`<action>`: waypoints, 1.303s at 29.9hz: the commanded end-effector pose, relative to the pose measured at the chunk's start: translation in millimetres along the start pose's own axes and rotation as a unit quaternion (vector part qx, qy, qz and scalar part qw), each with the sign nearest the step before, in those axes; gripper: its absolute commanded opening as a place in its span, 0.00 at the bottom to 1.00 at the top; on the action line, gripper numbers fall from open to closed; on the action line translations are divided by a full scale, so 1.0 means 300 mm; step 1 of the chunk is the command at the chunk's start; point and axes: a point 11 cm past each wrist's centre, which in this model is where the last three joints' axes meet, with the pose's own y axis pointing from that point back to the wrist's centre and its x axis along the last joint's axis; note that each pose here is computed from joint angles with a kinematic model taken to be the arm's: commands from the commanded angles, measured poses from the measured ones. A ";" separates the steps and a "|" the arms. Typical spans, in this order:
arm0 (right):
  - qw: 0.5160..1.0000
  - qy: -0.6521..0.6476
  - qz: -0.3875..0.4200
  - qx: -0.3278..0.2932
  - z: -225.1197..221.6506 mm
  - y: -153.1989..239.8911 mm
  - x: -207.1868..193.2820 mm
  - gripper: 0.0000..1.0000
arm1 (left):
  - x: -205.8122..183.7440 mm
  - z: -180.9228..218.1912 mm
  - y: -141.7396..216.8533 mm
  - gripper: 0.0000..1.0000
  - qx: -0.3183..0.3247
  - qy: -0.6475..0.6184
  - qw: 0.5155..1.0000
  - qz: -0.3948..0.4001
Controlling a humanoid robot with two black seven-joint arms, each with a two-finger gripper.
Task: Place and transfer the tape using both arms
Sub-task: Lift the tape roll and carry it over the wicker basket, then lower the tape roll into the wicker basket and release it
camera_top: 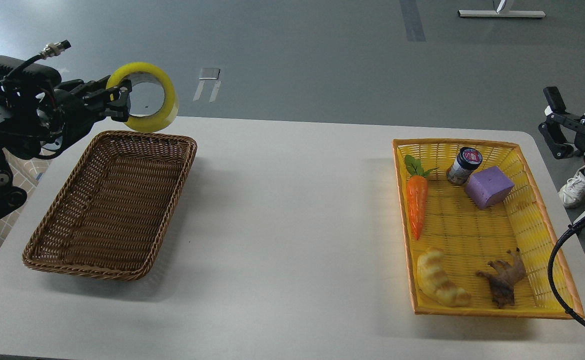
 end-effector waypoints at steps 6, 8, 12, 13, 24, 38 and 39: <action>1.000 0.003 0.000 -0.002 -0.002 0.014 0.000 1.00 | -0.155 -0.084 0.048 0.32 0.011 -0.001 0.998 -0.059; 1.000 0.004 0.001 -0.005 0.002 0.024 -0.002 1.00 | -0.196 -0.128 0.056 0.32 0.025 0.001 0.997 -0.071; 1.000 0.004 0.002 -0.007 0.005 0.031 0.000 1.00 | -0.256 -0.137 0.073 0.32 0.023 0.007 0.996 -0.085; 1.000 0.004 0.002 -0.007 0.005 0.033 -0.001 1.00 | -0.278 -0.139 0.079 0.32 0.023 0.009 0.996 -0.089; 1.000 0.004 0.003 -0.011 0.010 0.043 -0.001 1.00 | -0.371 -0.161 0.103 0.32 0.030 0.022 0.993 -0.108; 1.000 0.010 -0.004 -0.010 0.003 0.050 -0.020 1.00 | -0.498 -0.158 0.087 0.40 0.023 0.048 0.990 -0.132; 1.000 0.009 -0.003 -0.012 0.006 0.054 -0.018 1.00 | -0.505 -0.163 0.085 0.41 0.023 0.050 0.989 -0.134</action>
